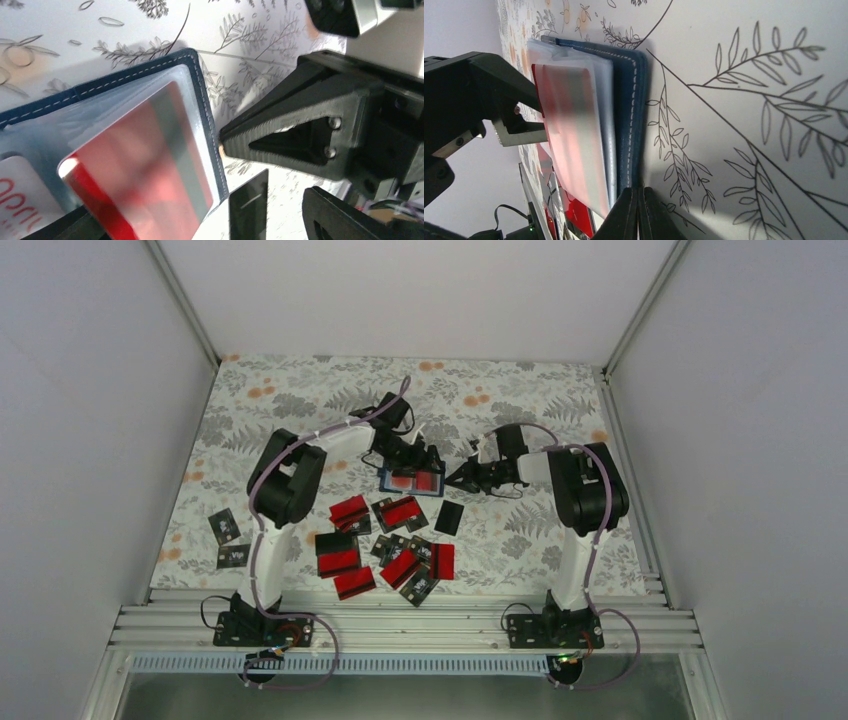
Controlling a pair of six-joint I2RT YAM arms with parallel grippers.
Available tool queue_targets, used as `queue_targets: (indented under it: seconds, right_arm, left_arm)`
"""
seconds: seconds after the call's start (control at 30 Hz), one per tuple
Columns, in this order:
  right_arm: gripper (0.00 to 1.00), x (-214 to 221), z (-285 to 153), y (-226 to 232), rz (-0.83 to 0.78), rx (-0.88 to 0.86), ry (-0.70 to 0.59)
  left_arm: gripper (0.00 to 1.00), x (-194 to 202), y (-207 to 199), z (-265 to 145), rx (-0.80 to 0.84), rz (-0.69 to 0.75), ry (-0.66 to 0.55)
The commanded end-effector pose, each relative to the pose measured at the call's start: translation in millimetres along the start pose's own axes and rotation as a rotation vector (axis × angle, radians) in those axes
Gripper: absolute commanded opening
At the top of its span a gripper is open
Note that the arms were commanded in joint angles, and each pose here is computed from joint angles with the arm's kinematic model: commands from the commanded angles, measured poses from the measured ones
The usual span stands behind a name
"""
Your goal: Put the credit cards into the card holder
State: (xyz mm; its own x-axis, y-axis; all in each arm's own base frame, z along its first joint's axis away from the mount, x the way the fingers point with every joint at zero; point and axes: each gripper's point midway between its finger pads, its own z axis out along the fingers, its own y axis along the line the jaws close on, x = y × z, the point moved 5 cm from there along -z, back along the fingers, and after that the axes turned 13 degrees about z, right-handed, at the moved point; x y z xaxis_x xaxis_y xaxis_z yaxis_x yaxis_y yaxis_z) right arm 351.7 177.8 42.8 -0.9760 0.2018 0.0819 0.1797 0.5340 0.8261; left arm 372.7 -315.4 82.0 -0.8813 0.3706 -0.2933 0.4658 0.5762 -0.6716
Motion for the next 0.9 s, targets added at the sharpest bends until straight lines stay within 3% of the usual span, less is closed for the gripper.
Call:
queue_targets:
  seconds: [0.0, 0.1, 0.4, 0.87]
  right_arm:
    - [0.05, 2.0, 2.5, -10.2, 0.024, 0.078, -0.003]
    - [0.04, 0.7, 1.1, -8.1, 0.019, 0.082, -0.006]
    - [0.05, -1.0, -6.4, -2.5, 0.005, 0.089, -0.029]
    - [0.08, -4.8, -19.3, 8.6, -0.016, 0.129, -0.071]
  left_arm:
    - [0.91, 11.2, 3.8, -19.2, -0.132, -0.009, 0.005]
    - [1.00, 12.7, -3.6, -33.5, -0.157, 0.008, -0.021]
    - [1.00, 26.3, -32.2, -82.8, -0.218, 0.041, -0.096]
    - [0.99, 62.5, -8.5, -149.9, -0.607, 0.075, -0.189]
